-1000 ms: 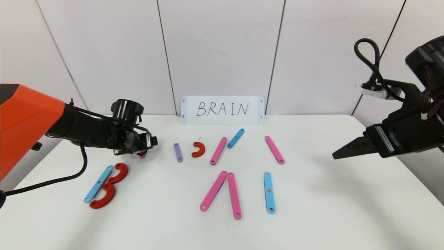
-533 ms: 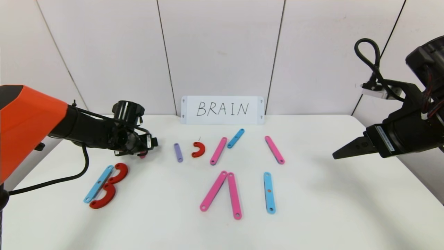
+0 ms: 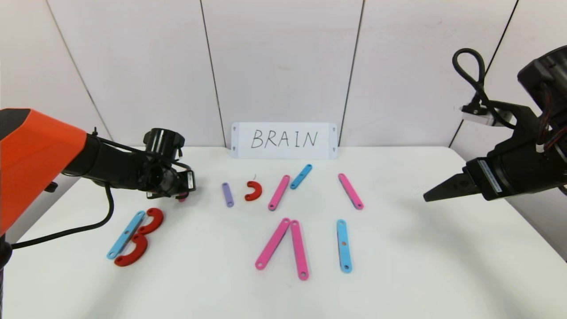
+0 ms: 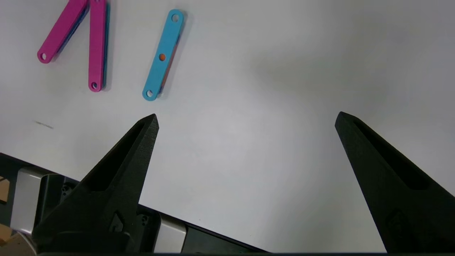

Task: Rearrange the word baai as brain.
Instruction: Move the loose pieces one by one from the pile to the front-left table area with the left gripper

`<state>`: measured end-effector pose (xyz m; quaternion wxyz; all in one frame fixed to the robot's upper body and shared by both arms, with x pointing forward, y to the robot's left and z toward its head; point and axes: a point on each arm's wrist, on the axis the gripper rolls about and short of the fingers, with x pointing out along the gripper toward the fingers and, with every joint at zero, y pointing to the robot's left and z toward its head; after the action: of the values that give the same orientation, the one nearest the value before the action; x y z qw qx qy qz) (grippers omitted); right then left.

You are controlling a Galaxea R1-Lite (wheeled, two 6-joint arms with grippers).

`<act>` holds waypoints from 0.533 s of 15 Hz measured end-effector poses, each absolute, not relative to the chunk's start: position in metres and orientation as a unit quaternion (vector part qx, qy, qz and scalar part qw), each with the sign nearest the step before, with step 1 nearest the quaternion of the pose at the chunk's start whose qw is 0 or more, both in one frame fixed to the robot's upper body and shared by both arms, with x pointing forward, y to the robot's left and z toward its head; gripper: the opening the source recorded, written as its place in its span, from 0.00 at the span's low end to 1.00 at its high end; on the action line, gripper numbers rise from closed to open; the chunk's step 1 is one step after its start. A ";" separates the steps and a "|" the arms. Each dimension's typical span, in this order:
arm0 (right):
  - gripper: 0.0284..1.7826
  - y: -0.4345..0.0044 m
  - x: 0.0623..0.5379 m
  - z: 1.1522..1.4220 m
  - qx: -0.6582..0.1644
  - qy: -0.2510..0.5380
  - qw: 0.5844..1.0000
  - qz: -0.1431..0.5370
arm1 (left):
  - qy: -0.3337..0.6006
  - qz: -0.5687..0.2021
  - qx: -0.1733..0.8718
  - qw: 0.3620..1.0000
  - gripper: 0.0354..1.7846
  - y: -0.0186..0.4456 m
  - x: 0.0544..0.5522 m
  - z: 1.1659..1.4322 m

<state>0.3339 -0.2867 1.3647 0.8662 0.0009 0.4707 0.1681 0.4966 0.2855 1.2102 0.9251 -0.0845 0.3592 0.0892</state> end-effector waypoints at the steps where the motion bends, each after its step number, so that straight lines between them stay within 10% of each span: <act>1: 0.98 -0.286 0.335 1.364 0.001 0.464 0.870 0.168 | 0.360 0.089 -0.084 0.925 0.23 0.286 0.496 1.210; 8: 0.98 -0.285 0.335 1.361 -0.001 0.457 0.873 0.170 | 0.362 0.088 -0.083 0.924 0.13 0.285 0.495 1.210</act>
<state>0.3353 -0.2854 1.3608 0.8730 -0.0014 0.4570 0.1705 0.4950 0.2846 1.2097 0.9245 -0.0831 0.3617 0.0876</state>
